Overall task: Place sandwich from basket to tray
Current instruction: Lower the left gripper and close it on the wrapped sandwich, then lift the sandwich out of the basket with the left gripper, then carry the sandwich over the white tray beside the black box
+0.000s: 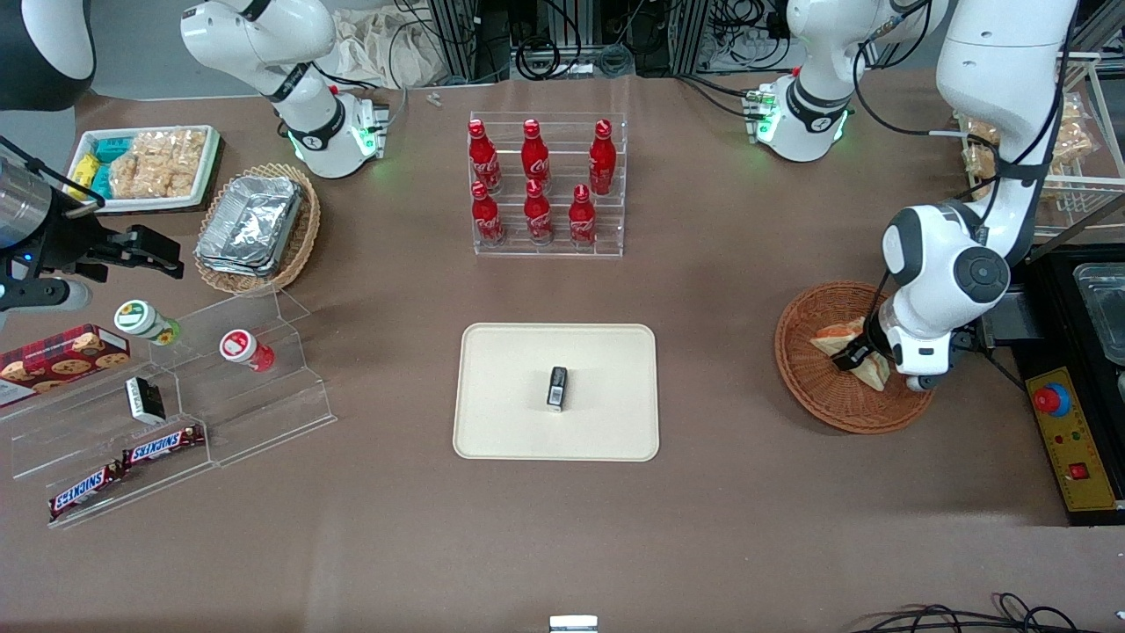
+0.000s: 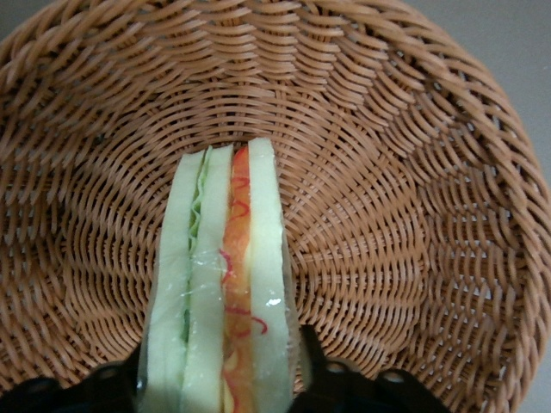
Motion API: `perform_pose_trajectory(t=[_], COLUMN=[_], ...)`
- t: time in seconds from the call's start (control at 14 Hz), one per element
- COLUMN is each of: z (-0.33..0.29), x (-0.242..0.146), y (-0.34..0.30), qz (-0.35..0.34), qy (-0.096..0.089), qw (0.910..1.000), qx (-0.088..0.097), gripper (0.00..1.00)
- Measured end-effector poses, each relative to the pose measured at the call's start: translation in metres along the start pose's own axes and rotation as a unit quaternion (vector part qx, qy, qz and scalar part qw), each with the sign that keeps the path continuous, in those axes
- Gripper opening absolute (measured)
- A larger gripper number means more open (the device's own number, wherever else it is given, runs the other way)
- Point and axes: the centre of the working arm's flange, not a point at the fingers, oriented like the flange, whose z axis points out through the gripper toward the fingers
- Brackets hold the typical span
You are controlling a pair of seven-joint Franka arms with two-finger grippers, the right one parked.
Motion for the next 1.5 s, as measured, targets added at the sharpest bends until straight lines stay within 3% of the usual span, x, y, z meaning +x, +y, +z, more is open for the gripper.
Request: perform_pose_trajectory(t=[0.07,0.21,0.57,0.64,0.86,1.0,1.29,1.5], z=[-0.006,-0.029,-0.186,-0.215,-0.256,-0.256,-0.244,-0.188], x=[0.000,-0.001,-0.024,-0.035,-0.084,-0.125,-0.201,-0.251], y=[0.001,0.001,0.016,0.029,0.086,0.131,0.225,0.275], qz=[0.000,0.001,0.047,0.065,0.133,0.183,0.284,0.347], qy=[0.001,-0.005,-0.055,-0.058,-0.053,-0.056,-0.054,-0.038], qw=[1.0000,1.0000,0.9970,0.9958,0.9894,0.9813,0.9568,0.9364], qx=[-0.002,0.001,0.027,0.029,0.024,0.014,-0.031,-0.038], gripper=[0.54,0.38,0.26,0.21,0.20,0.20,0.20,0.17])
